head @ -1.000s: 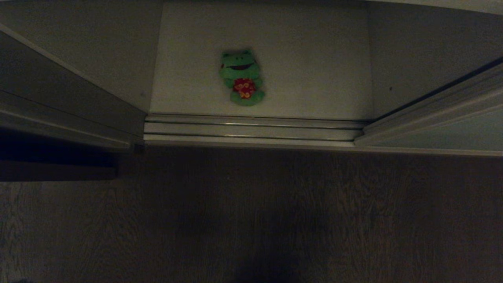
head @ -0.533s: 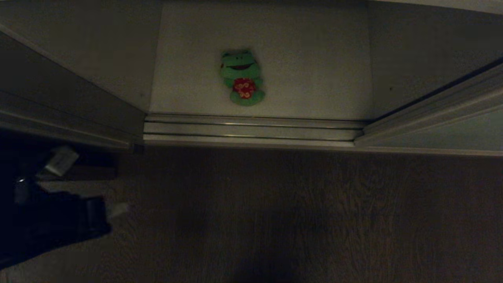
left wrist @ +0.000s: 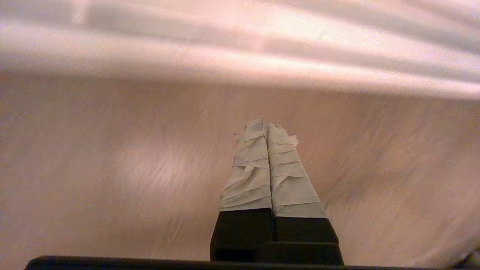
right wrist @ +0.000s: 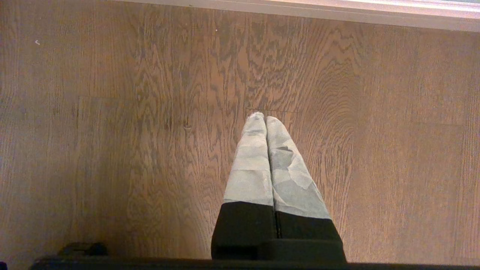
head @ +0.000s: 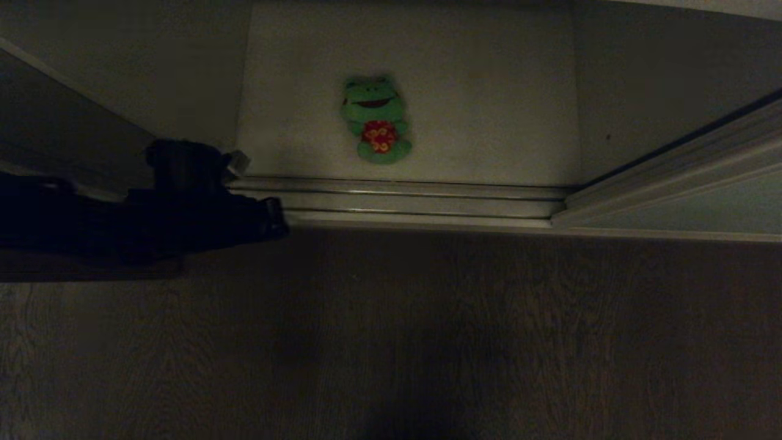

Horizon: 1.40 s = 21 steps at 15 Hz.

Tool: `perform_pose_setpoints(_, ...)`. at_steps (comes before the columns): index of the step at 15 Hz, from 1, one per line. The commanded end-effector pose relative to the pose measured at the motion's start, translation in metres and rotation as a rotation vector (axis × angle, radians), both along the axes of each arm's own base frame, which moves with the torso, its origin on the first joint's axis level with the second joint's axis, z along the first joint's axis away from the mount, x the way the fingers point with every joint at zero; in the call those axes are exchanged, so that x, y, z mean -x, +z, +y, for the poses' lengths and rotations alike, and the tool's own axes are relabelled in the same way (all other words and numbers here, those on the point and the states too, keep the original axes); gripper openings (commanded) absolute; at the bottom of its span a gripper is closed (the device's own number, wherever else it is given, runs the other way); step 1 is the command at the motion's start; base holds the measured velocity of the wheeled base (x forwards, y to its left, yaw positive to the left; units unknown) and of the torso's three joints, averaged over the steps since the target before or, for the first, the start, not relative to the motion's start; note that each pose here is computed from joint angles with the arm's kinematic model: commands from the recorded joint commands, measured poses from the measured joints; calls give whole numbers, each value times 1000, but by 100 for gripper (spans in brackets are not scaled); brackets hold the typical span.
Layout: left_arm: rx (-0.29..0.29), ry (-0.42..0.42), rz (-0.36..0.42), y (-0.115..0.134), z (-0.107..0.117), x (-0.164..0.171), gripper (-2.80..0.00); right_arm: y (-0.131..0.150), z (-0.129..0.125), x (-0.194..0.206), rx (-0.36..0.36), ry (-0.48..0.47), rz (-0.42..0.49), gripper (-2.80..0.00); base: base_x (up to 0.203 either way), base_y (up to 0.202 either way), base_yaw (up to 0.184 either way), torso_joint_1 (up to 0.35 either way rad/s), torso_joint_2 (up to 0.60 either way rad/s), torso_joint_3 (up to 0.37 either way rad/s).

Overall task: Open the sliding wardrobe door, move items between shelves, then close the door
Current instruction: Place the green doll on the higher shelf

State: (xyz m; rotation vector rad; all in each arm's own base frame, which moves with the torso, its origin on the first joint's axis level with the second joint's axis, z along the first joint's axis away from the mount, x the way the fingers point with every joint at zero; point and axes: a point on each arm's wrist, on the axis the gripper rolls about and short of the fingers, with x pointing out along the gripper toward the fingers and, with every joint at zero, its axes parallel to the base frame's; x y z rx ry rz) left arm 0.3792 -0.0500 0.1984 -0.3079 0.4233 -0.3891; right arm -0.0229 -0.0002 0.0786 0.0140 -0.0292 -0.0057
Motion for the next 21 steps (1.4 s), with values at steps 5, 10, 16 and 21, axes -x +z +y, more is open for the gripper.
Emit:
perform_pose_setpoints(5, 90, -54, -77, 19, -51, -39, 0, 0, 0, 0, 0, 1, -4, -280, 0, 0, 0, 0, 0, 0)
perform_pose_setpoints(10, 217, -69, -90, 47, -85, -51, 0, 0, 0, 0, 0, 0, -5, -280, 0, 0, 0, 0, 0, 0)
perform_pose_setpoints(16, 312, 6, -114, 41, -101, -77, 0, 0, 0, 0, 0, 0, -4, -280, 0, 0, 0, 0, 0, 0)
perform_pose_setpoints(21, 355, -20, -198, 31, -110, -87, 0, 0, 0, 0, 0, 1, -4, -280, 0, 0, 0, 0, 0, 0)
